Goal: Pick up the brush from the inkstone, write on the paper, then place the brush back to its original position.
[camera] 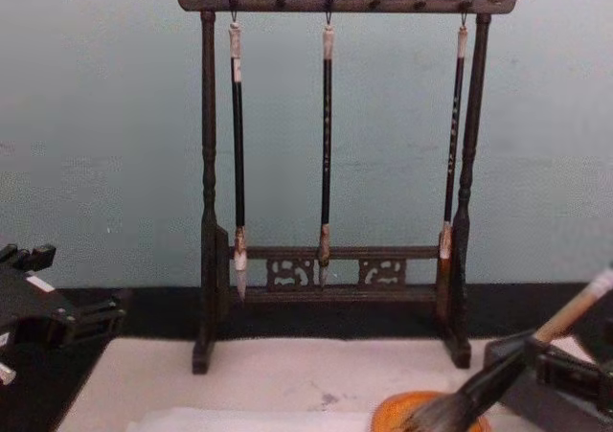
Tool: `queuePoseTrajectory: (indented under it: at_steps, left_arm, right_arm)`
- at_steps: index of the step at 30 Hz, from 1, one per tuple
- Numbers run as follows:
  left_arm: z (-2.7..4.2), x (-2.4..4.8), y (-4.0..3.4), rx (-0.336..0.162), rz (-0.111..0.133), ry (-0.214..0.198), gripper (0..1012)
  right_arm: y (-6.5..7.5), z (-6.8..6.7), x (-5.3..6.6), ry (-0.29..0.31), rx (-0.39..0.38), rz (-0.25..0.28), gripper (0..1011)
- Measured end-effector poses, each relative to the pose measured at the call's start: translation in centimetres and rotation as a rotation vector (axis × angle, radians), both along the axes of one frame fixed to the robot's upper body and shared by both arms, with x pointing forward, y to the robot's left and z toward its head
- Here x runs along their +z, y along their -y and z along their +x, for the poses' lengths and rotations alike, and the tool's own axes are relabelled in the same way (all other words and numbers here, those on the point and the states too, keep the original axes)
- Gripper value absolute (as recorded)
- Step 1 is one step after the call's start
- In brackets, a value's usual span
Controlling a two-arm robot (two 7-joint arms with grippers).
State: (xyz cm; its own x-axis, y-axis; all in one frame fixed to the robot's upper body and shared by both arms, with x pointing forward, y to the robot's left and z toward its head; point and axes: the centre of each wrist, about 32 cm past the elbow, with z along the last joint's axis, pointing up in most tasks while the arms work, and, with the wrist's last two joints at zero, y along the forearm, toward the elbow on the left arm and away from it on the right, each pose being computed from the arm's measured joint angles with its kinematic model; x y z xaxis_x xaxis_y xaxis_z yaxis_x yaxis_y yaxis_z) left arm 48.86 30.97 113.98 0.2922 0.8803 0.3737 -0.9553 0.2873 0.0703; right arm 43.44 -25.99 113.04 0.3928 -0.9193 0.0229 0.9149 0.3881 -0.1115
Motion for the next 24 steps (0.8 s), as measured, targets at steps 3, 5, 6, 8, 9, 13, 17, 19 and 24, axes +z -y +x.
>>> queuePoseTrajectory:
  at_steps: [3,5,6,8,9,13,17,19,24]
  left_arm:
    - [0.0,0.0,0.0,0.0,0.0,0.0,1010]
    - [0.0,0.0,0.0,0.0,0.0,0.0,1010]
    - [0.0,0.0,0.0,0.0,0.0,0.0,1010]
    - [0.0,0.0,0.0,0.0,0.0,0.0,1009]
    - [0.0,0.0,0.0,0.0,0.0,0.0,1010]
    - [0.0,0.0,0.0,0.0,0.0,0.0,1010]
    - [0.0,0.0,0.0,0.0,0.0,0.0,1010]
    - [0.0,0.0,0.0,0.0,0.0,0.0,1010]
    - [0.0,0.0,0.0,0.0,0.0,0.0,1010]
  right_arm:
    - [0.01,0.06,-0.04,0.0,0.002,-0.005,1000]
    - [0.02,0.06,-0.04,0.0,0.002,-0.005,1000]
    - [0.02,0.06,-0.04,0.0,0.002,-0.005,1000]
    - [0.03,0.06,-0.04,0.0,0.001,-0.005,1000]
    - [0.04,0.05,-0.03,0.0,0.001,-0.005,1000]
    - [0.04,0.05,0.0,0.001,0.001,-0.005,1000]
    - [0.03,0.04,0.02,0.001,0.001,-0.004,1000]
    - [0.02,0.04,0.03,0.001,0.001,-0.004,1000]
    - [0.02,0.03,0.03,0.002,0.001,-0.004,1000]
